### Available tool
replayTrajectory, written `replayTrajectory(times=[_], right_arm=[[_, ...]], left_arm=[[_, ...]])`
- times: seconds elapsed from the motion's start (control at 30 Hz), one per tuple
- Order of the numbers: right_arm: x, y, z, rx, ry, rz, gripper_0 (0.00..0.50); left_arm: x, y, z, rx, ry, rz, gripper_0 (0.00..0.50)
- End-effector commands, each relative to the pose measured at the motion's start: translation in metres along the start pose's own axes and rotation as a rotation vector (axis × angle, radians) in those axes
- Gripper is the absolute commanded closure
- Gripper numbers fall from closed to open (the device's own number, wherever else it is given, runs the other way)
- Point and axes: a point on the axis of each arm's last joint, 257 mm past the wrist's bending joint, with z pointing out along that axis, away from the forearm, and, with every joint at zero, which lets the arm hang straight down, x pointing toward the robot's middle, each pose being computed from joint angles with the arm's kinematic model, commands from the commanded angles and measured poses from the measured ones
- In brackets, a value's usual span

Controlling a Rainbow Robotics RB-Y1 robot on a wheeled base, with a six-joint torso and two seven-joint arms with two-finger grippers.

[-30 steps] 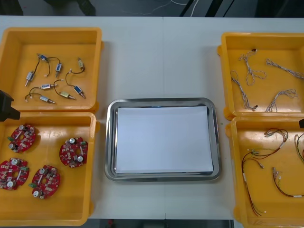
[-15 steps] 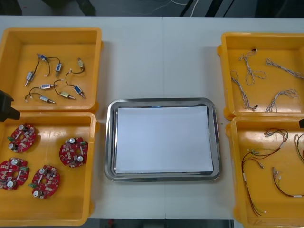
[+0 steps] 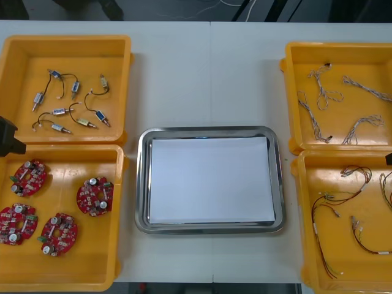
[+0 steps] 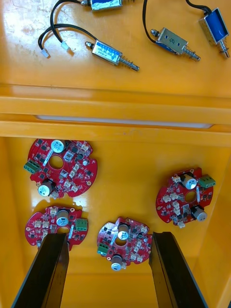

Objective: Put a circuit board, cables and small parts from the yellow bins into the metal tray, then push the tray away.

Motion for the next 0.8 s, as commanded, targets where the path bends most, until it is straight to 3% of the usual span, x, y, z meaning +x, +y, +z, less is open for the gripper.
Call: replayTrajectory(times=[0.03, 0.1, 0.13, 0.17, 0.3, 0.33, 0.37, 0.6, 0.8], right_arm=[[-0.010, -0.003, -0.013, -0.002, -0.055, 0.071, 0.000], [-0.012, -0.003, -0.014, -0.001, -0.063, 0.072, 0.000], [-0.022, -0.002, -0.023, 0.010, -0.098, 0.064, 0.000], [-0.023, -0.004, -0.025, 0.028, -0.108, 0.059, 0.000], [-0.023, -0.001, -0.025, 0.054, -0.117, 0.037, 0.000], [-0.023, 0.000, -0.024, 0.059, -0.114, 0.036, 0.000], [-0.021, -0.001, -0.023, 0.062, -0.111, 0.038, 0.000], [-0.006, 0.005, -0.011, 0.033, -0.077, 0.052, 0.000], [0.021, 0.004, 0.003, 0.024, -0.009, 0.050, 0.000]], left_arm=[[-0.003, 0.017, -0.015, -0.049, -0.022, 0.080, 0.000], [-0.003, 0.017, -0.015, -0.049, -0.022, 0.080, 0.000], [-0.003, 0.017, -0.015, -0.049, -0.022, 0.080, 0.000], [-0.003, 0.017, -0.015, -0.049, -0.022, 0.080, 0.000], [-0.003, 0.017, -0.015, -0.049, -0.022, 0.080, 0.000], [-0.003, 0.017, -0.015, -0.049, -0.022, 0.080, 0.000], [0.020, 0.017, 0.005, -0.040, 0.050, 0.068, 0.000], [0.025, 0.021, 0.007, -0.056, 0.070, 0.065, 0.000], [0.024, 0.022, 0.006, -0.056, 0.065, 0.050, 0.000]])
